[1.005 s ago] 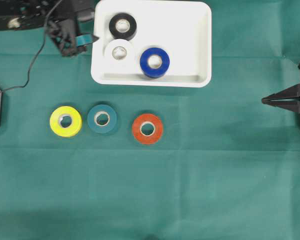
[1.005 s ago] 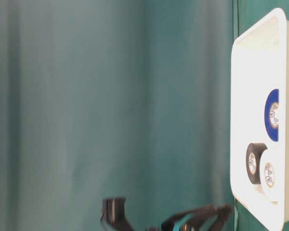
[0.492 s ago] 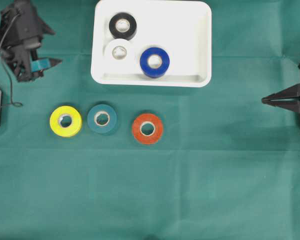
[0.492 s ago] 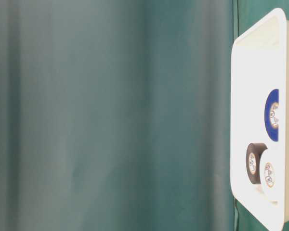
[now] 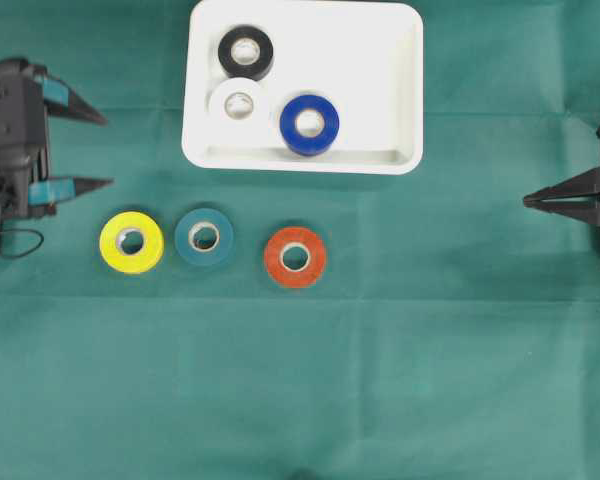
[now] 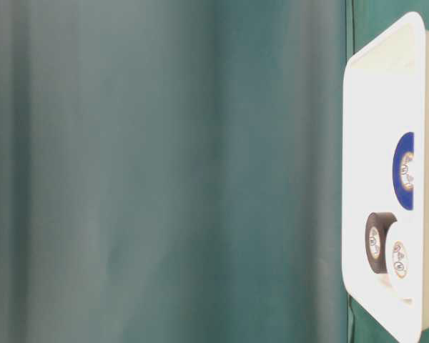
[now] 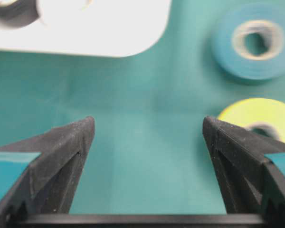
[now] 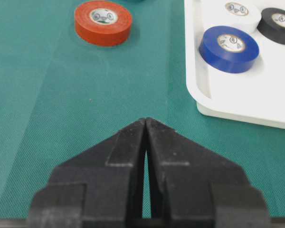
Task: Put the tape into the white case with the left arm.
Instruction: 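Release the black roll and withdraw the left gripper leftward, then move the open left gripper over the yellow tape roll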
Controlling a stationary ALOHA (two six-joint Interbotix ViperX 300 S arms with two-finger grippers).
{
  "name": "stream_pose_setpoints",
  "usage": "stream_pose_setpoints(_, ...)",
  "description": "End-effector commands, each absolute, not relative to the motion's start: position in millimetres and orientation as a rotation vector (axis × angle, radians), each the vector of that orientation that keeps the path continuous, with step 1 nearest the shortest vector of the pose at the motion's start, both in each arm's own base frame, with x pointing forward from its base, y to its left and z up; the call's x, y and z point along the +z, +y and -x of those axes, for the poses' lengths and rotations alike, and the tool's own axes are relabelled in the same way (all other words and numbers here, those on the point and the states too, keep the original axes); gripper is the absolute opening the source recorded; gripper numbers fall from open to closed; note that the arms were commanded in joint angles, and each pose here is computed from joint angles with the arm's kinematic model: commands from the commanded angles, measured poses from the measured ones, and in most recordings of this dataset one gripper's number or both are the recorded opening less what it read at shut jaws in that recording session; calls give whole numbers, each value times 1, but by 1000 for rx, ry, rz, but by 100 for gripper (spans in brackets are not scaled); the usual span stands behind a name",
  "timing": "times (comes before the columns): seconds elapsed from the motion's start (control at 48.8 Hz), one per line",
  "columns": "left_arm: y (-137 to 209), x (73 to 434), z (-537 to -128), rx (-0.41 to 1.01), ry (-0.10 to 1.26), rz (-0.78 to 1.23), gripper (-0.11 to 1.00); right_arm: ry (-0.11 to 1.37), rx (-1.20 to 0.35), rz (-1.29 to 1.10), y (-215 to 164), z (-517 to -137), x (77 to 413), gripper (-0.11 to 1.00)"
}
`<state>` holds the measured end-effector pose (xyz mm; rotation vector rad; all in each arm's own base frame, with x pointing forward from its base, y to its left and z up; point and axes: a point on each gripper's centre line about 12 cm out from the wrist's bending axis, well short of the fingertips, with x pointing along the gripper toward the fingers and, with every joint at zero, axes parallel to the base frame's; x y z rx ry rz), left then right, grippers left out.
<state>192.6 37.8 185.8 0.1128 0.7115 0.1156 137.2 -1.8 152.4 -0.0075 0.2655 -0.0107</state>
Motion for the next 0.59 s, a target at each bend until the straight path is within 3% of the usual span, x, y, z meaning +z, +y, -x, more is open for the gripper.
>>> stream_pose_setpoints(0.0,28,190,-197,71,691,-121,94,253,-12,7,-2,-140,157,-10)
stream_pose_setpoints(0.574,6,180,-195,-9,717,-81,92,252,-12,7,-2,-140,157,-10)
